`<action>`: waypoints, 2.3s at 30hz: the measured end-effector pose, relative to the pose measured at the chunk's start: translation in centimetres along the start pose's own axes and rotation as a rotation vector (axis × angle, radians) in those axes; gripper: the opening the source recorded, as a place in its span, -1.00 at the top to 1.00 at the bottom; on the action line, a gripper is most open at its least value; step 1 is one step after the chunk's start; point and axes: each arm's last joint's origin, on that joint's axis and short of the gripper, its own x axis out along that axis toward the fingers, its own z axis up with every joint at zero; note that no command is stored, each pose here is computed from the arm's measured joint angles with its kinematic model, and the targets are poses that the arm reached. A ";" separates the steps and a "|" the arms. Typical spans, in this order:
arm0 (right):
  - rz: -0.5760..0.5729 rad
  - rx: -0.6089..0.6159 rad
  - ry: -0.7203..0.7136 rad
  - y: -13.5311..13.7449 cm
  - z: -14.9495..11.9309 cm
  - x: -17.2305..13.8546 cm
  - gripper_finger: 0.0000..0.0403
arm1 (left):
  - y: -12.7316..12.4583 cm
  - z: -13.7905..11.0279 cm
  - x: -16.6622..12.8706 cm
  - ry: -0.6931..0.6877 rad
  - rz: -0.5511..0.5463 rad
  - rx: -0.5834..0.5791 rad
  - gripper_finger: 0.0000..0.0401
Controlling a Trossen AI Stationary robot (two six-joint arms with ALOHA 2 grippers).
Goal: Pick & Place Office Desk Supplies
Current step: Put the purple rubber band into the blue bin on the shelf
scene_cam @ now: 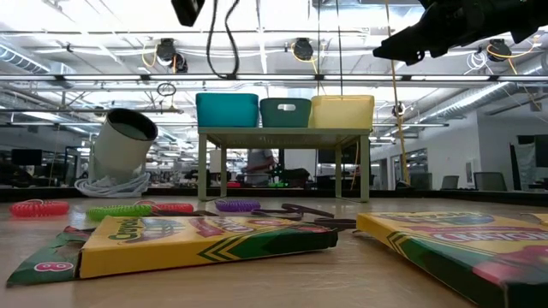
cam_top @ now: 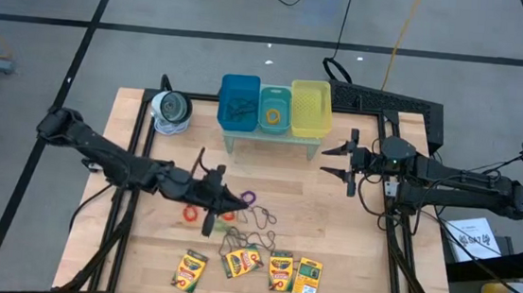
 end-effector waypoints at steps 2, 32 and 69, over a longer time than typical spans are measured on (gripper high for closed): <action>0.000 -0.003 0.000 0.0 0.0 0.0 0.04 | 0.6 0.4 0.0 -0.032 0.035 -0.007 0.96; -0.052 -0.020 0.011 -0.2 0.0 0.0 0.04 | 8.8 8.4 -0.5 -0.324 0.469 0.332 0.91; -0.075 0.040 -0.180 0.3 -4.0 -2.6 0.04 | 18.6 8.7 -3.6 -0.196 0.864 0.193 0.91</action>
